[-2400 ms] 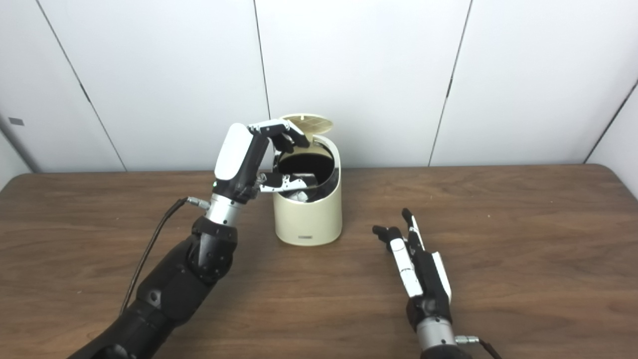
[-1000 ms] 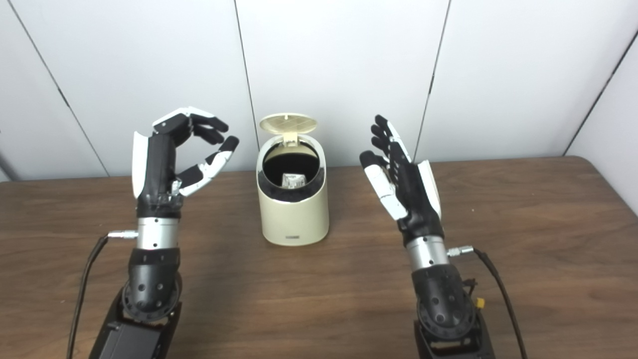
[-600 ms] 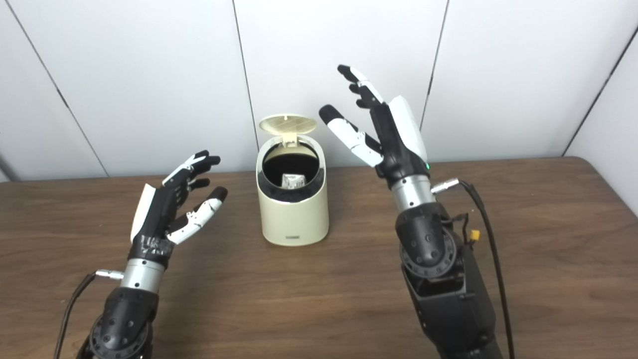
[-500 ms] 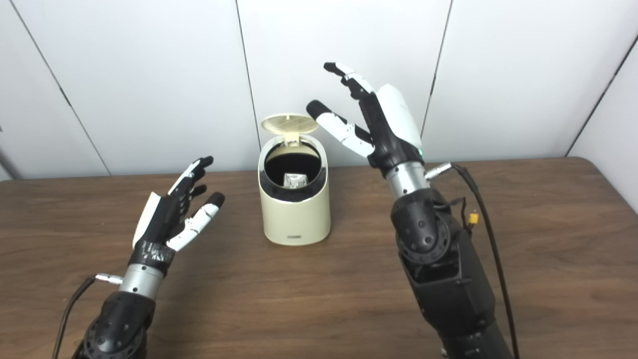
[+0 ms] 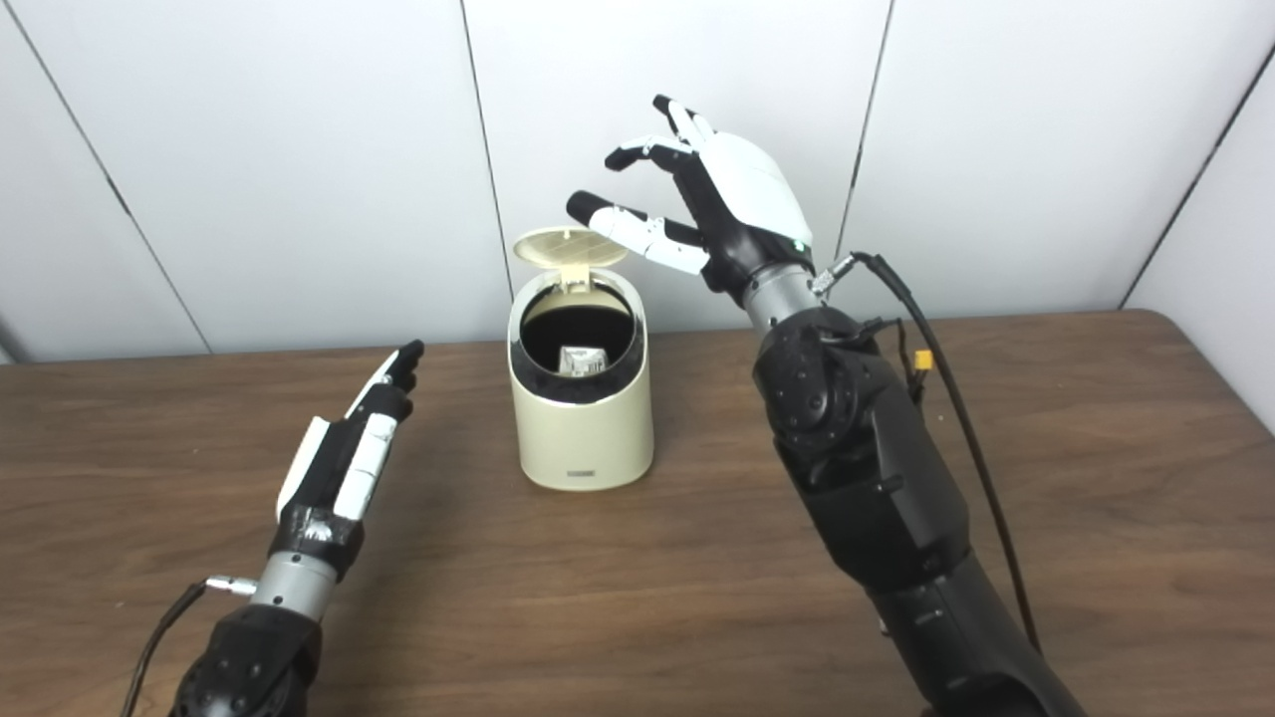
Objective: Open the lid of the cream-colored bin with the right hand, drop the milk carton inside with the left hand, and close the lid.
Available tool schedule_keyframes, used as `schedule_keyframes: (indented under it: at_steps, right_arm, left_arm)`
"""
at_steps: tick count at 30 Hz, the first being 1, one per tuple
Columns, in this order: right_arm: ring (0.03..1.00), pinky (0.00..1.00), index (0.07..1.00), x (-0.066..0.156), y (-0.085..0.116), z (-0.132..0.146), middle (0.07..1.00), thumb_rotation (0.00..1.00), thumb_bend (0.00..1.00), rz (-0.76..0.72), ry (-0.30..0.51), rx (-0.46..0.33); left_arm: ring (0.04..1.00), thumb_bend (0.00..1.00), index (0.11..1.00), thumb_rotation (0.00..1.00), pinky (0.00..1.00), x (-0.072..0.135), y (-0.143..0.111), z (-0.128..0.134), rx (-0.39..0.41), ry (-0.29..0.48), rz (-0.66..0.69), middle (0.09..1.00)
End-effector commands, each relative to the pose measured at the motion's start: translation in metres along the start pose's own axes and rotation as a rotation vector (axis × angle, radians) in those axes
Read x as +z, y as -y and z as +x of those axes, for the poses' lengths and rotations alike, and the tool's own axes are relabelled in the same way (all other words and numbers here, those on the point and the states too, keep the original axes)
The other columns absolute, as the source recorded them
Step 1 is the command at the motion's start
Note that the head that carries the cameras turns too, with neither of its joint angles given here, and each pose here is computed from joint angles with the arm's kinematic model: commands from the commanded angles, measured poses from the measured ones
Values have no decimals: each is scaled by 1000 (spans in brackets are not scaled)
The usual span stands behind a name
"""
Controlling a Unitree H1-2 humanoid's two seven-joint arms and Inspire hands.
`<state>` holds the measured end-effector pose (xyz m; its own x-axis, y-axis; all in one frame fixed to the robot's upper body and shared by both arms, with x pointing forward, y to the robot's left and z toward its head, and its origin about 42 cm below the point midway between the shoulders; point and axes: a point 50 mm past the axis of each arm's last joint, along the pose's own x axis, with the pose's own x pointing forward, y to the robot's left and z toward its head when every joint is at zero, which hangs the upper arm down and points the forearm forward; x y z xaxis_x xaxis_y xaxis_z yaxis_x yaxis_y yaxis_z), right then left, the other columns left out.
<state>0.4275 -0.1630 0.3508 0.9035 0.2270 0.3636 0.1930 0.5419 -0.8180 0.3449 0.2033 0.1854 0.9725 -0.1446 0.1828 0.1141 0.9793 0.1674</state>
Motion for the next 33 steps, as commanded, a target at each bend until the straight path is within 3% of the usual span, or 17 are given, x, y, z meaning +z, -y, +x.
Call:
schedule_keyframes:
  at_steps: [1,10,17,33]
  right_arm:
    - [1000,1000,694,16,21,11,1000,993,634,-97,67,-52]
    - [1000,1000,681,13,13,8,1000,951,624,-229,129,-33]
    - [1000,1000,681,10,8,-1,1000,996,631,-258,143,-5]
    - [1000,1000,650,3,-8,-22,979,982,600,-324,175,82]
  left_arm:
    - [1000,726,1000,1000,1000,15,0,5,14,68,-29,1000]
    - [1000,746,1000,1000,1000,15,6,4,21,70,-53,1000]
    - [1000,719,1000,1000,1000,15,2,4,51,84,-84,1000]
    - [1000,739,1000,1000,1000,18,13,6,40,90,-113,1000]
